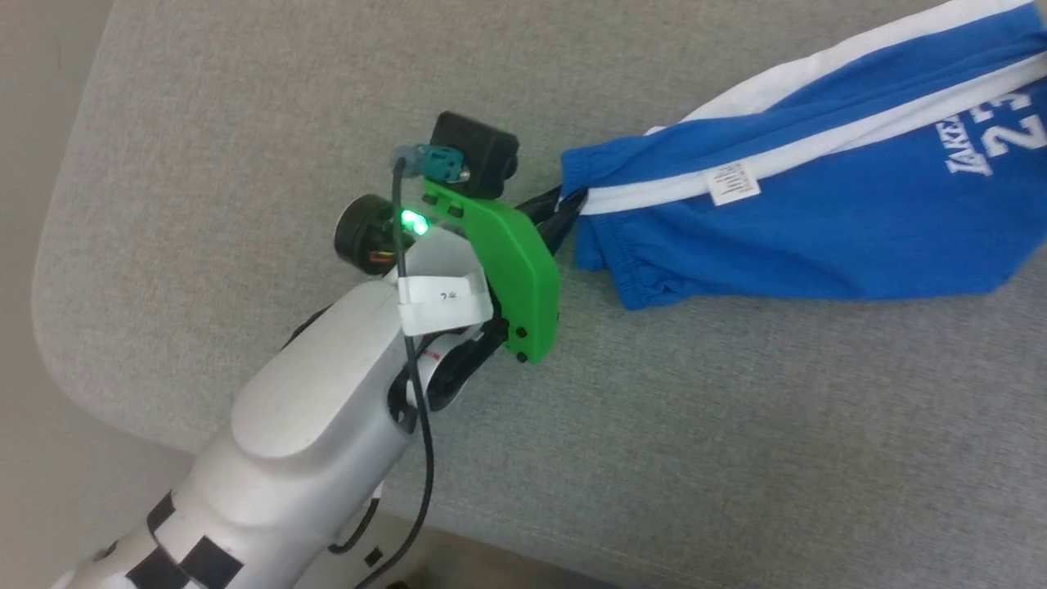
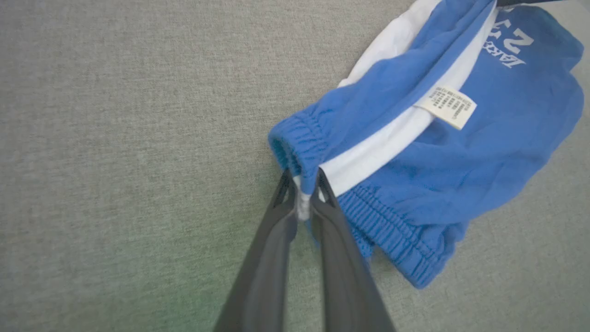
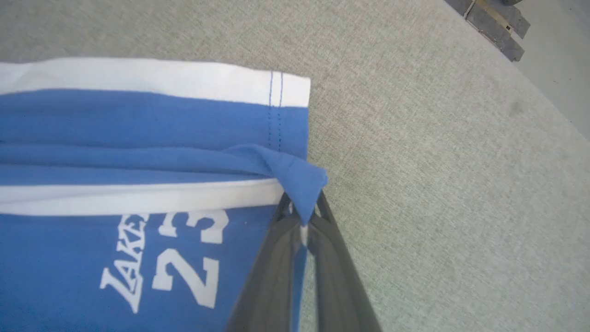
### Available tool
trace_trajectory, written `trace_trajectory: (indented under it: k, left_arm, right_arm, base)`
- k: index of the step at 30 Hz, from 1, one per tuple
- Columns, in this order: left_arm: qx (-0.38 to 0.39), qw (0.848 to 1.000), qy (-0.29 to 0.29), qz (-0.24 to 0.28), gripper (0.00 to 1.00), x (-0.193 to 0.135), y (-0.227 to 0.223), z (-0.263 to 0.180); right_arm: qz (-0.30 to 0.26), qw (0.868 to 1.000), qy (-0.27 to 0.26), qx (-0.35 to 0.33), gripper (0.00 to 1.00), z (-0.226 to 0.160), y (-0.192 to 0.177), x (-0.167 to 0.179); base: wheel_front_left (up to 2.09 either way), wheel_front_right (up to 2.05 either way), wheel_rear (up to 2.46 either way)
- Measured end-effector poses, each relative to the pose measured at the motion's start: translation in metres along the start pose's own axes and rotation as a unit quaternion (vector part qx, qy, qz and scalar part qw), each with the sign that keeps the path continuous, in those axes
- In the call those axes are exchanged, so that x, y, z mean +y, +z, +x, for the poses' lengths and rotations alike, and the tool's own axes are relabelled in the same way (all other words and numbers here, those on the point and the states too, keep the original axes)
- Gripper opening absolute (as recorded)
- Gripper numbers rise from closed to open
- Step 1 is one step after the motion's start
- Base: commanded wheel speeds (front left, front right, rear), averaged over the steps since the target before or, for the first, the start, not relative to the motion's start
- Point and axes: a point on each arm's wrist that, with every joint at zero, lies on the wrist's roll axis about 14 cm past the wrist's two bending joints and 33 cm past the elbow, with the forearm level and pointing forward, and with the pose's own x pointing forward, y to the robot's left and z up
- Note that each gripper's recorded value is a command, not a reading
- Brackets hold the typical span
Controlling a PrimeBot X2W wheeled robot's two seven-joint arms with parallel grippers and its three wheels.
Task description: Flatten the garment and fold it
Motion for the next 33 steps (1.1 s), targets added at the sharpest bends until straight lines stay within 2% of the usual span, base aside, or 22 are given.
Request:
trace_trajectory:
  k: [6,7,8,9,12,15,20,24,28,33]
  left_arm:
    - [0.001,1.000,0.010,-0.006,0.00,0.008,-0.005,0.004]
    - [0.001,1.000,0.012,-0.007,0.38,0.009,-0.005,0.004]
    - [-0.003,1.000,0.013,-0.005,0.89,0.009,-0.004,0.004]
    - [-0.006,1.000,0.014,-0.004,1.00,0.009,-0.003,0.003]
    - [-0.015,1.000,0.024,0.005,1.00,0.013,0.000,-0.001]
    - [-0.023,0.998,0.039,0.051,1.00,0.020,0.003,-0.011]
    - [-0.088,0.993,0.058,0.056,1.00,0.024,0.029,-0.032]
    - [-0.131,0.979,0.101,0.123,1.00,0.039,0.045,-0.060]
    - [-0.188,0.965,0.132,0.127,1.00,0.043,0.058,-0.087]
    - [-0.251,0.946,0.161,0.132,1.00,0.045,0.066,-0.120]
  right_arm:
    - [0.003,1.000,0.005,-0.005,0.00,0.019,0.001,0.006]
    - [0.004,1.000,0.004,-0.013,0.59,0.019,0.003,0.006]
    - [0.007,1.000,0.003,-0.021,1.00,0.018,0.005,0.005]
    - [0.009,1.000,0.002,-0.028,1.00,0.017,0.007,0.005]
    - [0.012,0.998,0.000,-0.064,1.00,0.009,0.017,0.007]
    - [0.013,0.992,-0.006,-0.123,1.00,-0.009,0.034,0.007]
    - [0.012,0.979,0.004,-0.201,1.00,-0.039,0.043,0.020]
    - [0.006,0.968,0.006,-0.251,1.00,-0.068,0.041,0.027]
    - [0.014,0.959,-0.002,-0.283,1.00,-0.095,0.033,0.023]
    - [0.027,0.956,-0.016,-0.292,1.00,-0.114,0.017,0.017]
  base:
    - [0.00,0.00,0.00]
    - [0.00,0.00,0.00]
    - [0.00,0.00,0.00]
    - [0.00,0.00,0.00]
    - [0.00,0.00,0.00]
    - [0.00,0.00,0.00]
    - [0.00,0.00,0.00]
    - [0.00,0.00,0.00]
    - [0.00,0.00,0.00]
    - [0.00,0.00,0.00]
